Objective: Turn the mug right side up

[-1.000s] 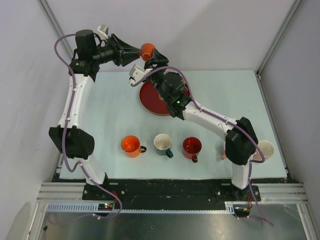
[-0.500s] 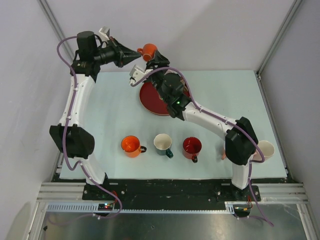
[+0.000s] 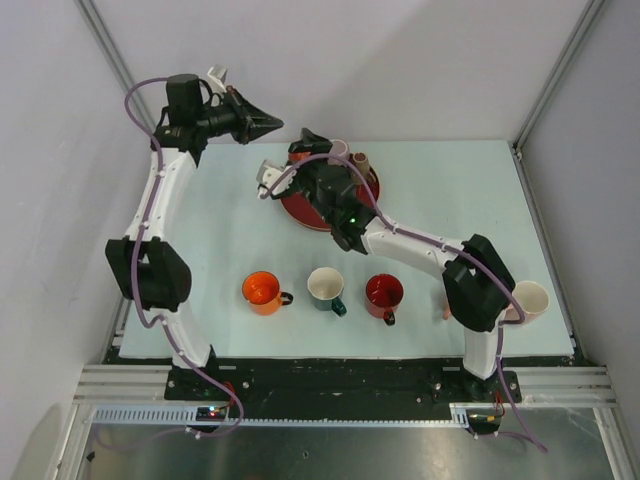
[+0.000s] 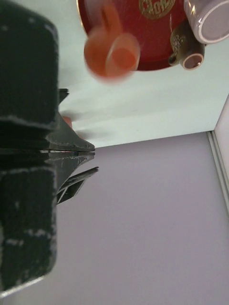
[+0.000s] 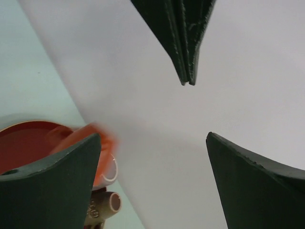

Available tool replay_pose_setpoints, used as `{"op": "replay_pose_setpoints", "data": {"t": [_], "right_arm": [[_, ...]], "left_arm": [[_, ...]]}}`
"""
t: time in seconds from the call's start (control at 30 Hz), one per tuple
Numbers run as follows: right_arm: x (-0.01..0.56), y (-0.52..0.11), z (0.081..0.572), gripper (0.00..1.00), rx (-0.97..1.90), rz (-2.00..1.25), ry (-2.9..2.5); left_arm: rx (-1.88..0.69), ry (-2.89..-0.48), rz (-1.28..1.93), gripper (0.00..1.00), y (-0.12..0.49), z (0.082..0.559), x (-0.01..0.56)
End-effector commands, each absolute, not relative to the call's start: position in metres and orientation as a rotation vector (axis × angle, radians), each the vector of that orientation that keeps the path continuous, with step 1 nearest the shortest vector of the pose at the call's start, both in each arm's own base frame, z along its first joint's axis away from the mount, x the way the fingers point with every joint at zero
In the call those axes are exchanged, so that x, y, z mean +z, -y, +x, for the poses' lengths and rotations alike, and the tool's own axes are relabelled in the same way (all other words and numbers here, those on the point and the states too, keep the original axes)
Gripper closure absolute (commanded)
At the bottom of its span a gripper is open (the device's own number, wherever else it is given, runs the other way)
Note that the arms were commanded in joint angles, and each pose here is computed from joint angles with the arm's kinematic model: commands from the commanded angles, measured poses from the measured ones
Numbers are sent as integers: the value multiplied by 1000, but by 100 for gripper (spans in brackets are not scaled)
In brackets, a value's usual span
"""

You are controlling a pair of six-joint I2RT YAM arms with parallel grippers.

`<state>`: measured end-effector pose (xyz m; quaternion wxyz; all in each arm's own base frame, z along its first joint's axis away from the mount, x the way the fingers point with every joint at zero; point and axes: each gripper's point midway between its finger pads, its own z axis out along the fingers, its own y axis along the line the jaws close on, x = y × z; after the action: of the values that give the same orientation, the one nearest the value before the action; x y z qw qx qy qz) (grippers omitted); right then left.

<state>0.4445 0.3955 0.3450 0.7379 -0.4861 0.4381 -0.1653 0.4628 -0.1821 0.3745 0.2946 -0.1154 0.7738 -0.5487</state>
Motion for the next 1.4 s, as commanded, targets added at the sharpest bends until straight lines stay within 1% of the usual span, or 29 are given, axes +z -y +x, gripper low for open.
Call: {"op": "replay_pose_setpoints", "data": {"t": [0.0, 0.13, 0.3, 0.37, 0.47, 0.53, 0.6, 0.7, 0.8, 0.87, 0.97, 1.03, 1.13, 1.23, 1.37], "right_arm": [[339, -399, 435, 2, -288, -1074, -987], [321, -395, 443, 3, -269, -1079, -1039], [303, -376, 461, 3, -221, -1073, -1156], [300, -366, 470, 4, -144, -1045, -1253], [298, -352, 486, 4, -53, -965, -1388], [299, -346, 492, 4, -14, -923, -1444], [302, -343, 494, 4, 22, -892, -1476], [302, -339, 493, 4, 50, -870, -1517], [306, -335, 492, 4, 54, -852, -1538], [314, -332, 491, 4, 72, -817, -1558], [328, -326, 491, 4, 106, -747, -1601], [330, -319, 491, 4, 116, -707, -1637], [326, -313, 485, 5, 122, -699, -1658], [316, -306, 476, 6, 99, -710, -1686], [303, -293, 463, 6, 68, -715, -1726]], "left_arm": [[-1393, -2068, -239, 100, 175, 478, 350], [-1342, -2136, -251, 100, 172, 485, 307], [-1225, -2221, -295, 100, 149, 510, 246], [-1130, -2243, -256, 91, 139, 521, 229], [-969, -2281, -158, 73, 129, 531, 209], [-897, -2294, -128, 65, 121, 535, 202], [-843, -2303, -101, 60, 116, 537, 196], [-768, -2307, -71, 57, 107, 541, 192], [-712, -2301, -42, 51, 98, 546, 191], [-630, -2290, 5, 48, 91, 552, 191], [-464, -2246, 152, 35, 77, 567, 195], [-341, -2205, 296, 31, 70, 583, 194], [-69, -2101, 524, 28, 60, 618, 203], [174, -1951, 835, 26, 63, 649, 207], [501, -1683, 1230, 26, 73, 684, 201]]}}
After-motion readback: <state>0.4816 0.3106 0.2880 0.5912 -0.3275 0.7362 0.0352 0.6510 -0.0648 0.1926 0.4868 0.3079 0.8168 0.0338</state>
